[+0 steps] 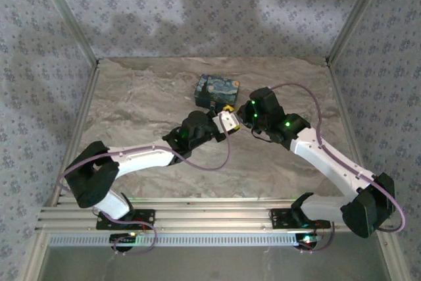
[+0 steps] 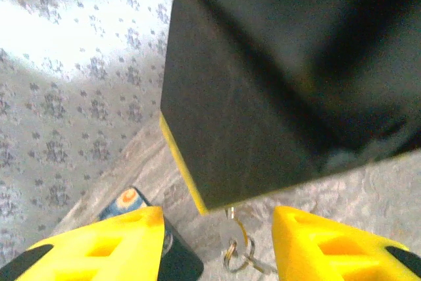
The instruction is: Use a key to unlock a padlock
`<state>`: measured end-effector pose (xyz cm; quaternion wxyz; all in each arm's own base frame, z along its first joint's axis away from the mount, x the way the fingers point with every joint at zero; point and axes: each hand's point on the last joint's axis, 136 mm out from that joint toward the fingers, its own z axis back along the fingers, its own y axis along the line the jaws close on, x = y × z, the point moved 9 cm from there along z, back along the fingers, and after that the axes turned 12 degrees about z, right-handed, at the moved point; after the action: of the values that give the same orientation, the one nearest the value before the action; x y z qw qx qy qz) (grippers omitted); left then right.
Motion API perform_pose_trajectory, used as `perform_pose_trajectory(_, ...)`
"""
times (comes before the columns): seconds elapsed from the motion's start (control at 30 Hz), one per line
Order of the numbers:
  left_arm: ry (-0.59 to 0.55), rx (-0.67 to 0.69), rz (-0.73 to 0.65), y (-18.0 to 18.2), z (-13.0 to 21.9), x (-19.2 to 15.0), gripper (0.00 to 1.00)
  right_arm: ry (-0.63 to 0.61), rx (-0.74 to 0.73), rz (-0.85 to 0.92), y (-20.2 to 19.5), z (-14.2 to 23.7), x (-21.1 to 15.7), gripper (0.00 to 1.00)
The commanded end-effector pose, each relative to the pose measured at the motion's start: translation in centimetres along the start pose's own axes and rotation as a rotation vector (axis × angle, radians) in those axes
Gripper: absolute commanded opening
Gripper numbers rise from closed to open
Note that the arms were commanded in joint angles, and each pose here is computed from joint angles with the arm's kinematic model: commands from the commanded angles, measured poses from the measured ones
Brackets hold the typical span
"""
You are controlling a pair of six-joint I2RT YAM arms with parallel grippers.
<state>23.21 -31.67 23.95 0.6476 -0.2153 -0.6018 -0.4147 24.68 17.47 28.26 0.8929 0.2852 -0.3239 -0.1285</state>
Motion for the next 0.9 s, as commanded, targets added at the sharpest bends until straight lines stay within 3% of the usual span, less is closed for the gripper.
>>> perform_pose_trajectory(0.0,-0.034,0.009,-0.023,0.1,0.7,0.2,0.48,0.022,0.074,-0.037,0.8,0.5,0.2,0.0)
perform_pose_trajectory(0.63,0.001,0.035,-0.049,0.2,0.5,-0.4,0.4,0.062,0.082,-0.061,1.2,0.2,-0.1,0.0)
perform_pose_trajectory(0.87,0.029,0.037,-0.053,0.1,0.5,-1.2,0.27,0.057,0.088,-0.076,1.2,0.3,0.0,0.0)
